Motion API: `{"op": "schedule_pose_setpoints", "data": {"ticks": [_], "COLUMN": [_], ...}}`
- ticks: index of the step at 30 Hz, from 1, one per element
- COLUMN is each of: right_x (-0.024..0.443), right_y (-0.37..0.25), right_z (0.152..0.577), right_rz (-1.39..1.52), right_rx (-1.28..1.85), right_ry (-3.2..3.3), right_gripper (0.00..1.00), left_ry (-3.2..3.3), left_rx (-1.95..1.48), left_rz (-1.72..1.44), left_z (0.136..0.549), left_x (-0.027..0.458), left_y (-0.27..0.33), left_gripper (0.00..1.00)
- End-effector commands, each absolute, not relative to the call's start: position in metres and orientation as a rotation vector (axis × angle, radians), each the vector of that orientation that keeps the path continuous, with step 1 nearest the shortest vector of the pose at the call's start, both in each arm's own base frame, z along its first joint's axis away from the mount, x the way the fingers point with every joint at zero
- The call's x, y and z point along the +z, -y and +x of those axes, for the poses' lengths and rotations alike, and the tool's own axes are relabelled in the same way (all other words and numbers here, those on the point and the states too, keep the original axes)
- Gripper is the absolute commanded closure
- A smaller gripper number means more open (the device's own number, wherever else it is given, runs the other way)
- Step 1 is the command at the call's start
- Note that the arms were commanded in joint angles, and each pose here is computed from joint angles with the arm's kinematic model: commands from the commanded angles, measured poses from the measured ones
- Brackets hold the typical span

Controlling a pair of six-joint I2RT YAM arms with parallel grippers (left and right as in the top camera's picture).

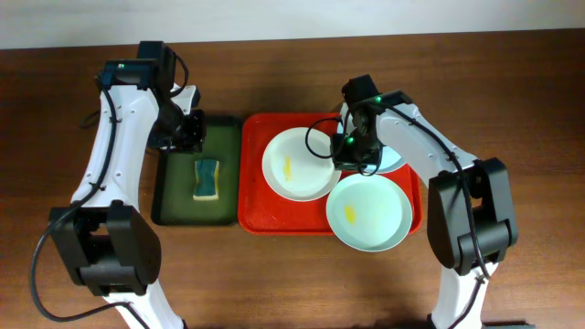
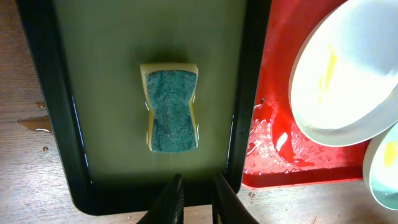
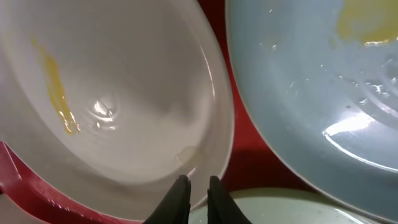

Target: Clean dirty plates on tray and stack at the side

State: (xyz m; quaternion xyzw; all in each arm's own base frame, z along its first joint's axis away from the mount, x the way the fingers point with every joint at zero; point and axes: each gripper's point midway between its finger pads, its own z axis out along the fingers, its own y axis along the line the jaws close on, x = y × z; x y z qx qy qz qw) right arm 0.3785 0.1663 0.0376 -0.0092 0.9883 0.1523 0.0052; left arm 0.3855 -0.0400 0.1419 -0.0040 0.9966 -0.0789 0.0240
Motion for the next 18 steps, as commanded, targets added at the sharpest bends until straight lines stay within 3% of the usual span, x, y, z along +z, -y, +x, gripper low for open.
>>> {"op": "schedule_pose_setpoints", "data": {"ticks": [1,8,18], "right_x": [0.027,0.031,0.02], "right_y": [-0.167,-0.16,-0.156], "right_z": [0.373,0.388,0.383], "right_rz": [0.024,0.101,0.113], "right_rx": [0.493,0.506,0.504], "right_ry": [-3.115,-3.07,-3.081], "right_gripper": [0.87,0.77,0.78], "left_ry": [-3.091,-3.083,-3.08], "left_rx": [-0.233,-0.233,-0.234], "left_rz": [-0.023,-0.022,-0.027], "left_z": [0.385,0.387,0.388], "left_x": [0.139,0.14,0.14], "left_y": [0.04,0.04,0.04], "left_gripper": [0.85,0.85,0.83]}}
